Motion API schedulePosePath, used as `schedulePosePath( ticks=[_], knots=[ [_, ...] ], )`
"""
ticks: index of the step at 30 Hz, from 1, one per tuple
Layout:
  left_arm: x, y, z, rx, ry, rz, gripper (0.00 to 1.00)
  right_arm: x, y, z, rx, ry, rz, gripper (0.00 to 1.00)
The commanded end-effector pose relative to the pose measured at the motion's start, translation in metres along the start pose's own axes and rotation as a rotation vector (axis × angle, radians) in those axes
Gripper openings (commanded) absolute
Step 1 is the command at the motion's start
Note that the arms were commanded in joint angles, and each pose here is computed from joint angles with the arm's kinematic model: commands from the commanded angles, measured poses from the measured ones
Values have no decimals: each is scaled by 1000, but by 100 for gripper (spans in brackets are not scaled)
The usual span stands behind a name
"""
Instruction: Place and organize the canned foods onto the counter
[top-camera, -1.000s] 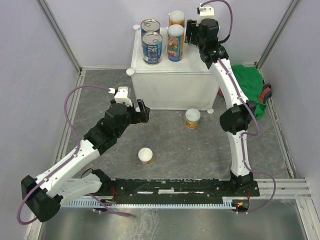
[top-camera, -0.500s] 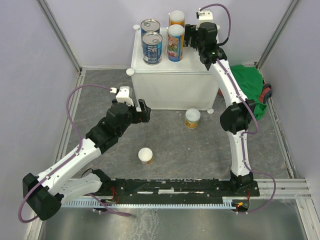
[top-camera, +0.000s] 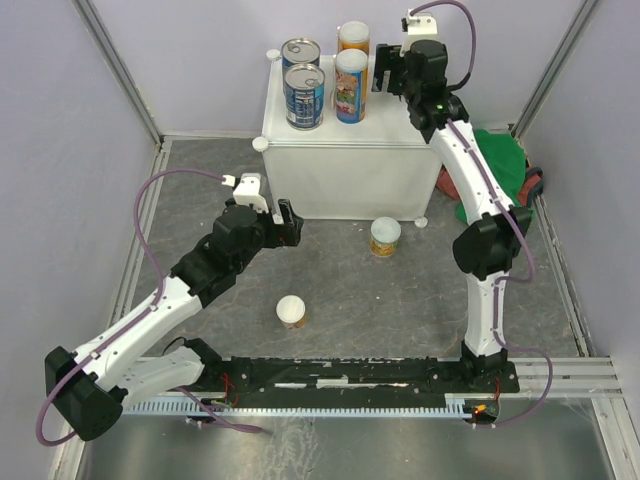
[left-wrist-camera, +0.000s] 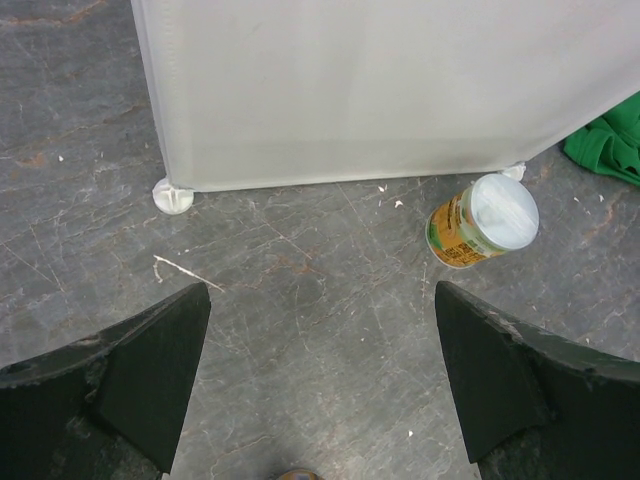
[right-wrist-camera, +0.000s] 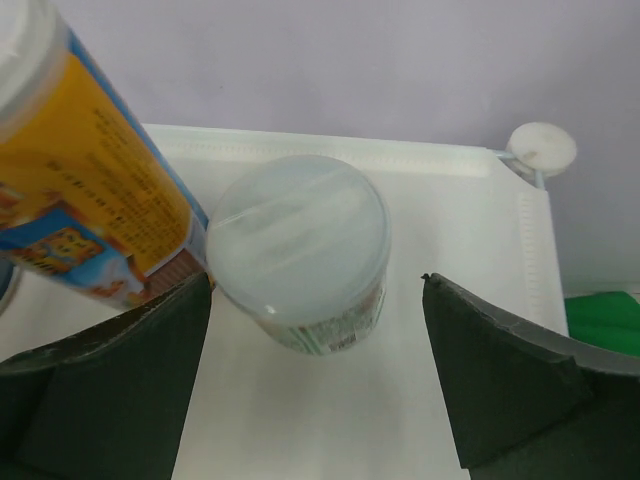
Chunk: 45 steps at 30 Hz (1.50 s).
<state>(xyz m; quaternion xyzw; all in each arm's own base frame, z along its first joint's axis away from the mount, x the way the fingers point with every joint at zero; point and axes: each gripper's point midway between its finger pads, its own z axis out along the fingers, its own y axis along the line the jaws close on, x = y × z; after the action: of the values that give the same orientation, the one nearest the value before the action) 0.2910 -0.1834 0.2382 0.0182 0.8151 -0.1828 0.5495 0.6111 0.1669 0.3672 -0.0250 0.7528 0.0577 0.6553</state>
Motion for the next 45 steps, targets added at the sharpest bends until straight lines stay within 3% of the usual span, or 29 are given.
schedulePosePath(
  ticks=[1, 6, 16, 23, 32, 39, 45],
  knots=[
    [-25, -17, -9, 63, -40, -22, 99, -69, 8, -47, -40, -139, 38, 94],
    [-17, -16, -10, 62, -9, -28, 99, -79, 8, -89, -43, -157, 46, 94],
    [13, -4, -19, 32, 79, -60, 99, -42, 18, -202, -96, -113, 66, 94],
    [44, 3, -33, 35, 169, -90, 99, 39, 73, -289, -252, 2, 8, 94],
    [59, 15, -43, 12, 184, -100, 99, 193, 154, -367, -476, 174, -71, 96],
    [51, 17, -49, 15, 128, -138, 99, 256, 220, -419, -583, 208, -187, 97],
    [45, 17, -54, 27, 89, -169, 99, 296, 264, -436, -645, 255, -183, 98]
  ],
)
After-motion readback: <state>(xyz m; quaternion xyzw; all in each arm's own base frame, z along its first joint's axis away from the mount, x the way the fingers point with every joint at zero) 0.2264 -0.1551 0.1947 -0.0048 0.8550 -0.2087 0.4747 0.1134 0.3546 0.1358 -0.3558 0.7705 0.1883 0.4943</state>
